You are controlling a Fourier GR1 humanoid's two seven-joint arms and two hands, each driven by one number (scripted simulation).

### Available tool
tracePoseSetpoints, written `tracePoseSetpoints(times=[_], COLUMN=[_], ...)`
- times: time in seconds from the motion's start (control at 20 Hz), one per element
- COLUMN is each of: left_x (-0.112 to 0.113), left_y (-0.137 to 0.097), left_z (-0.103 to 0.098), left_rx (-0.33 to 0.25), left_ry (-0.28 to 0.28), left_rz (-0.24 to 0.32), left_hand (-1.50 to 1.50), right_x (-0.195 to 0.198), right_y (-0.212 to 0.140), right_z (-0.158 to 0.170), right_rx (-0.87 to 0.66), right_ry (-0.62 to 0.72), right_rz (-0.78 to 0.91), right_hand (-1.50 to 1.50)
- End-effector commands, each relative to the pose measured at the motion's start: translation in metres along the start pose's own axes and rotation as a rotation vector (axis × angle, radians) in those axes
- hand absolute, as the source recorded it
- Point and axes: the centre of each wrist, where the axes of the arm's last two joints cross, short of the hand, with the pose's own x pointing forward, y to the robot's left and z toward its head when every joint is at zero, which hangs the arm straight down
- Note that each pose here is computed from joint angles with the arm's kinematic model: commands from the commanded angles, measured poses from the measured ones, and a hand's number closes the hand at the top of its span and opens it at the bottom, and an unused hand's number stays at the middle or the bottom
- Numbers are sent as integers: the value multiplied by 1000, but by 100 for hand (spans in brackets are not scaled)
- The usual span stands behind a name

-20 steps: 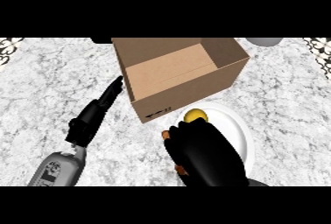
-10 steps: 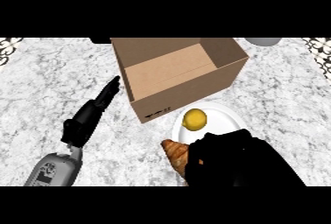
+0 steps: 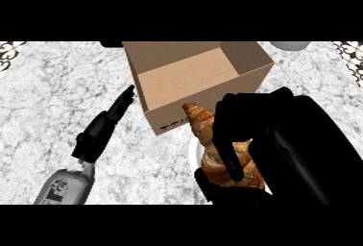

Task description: Pick the croissant from the plate and place it in the cardboard box

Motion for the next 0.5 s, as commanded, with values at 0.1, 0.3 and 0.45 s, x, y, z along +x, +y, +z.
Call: tracePoseSetpoints(times=[0.1,0.3,0.45], left_x=[0,-1,15], left_y=[-8,5,3], left_z=[-15,11,-10], left_rx=[-13,-4,-20], left_ry=[1,-12,-9], left_rz=[11,-4,4], left_hand=[0,0,0], right_x=[-3,-27,-34], right_y=[-1,5,4], right_z=[-52,-83,-101], right_rx=[-9,4,-38], right_ry=[33,60,77], right_rz=[-19,-52,-92], right_hand=[150,150,150])
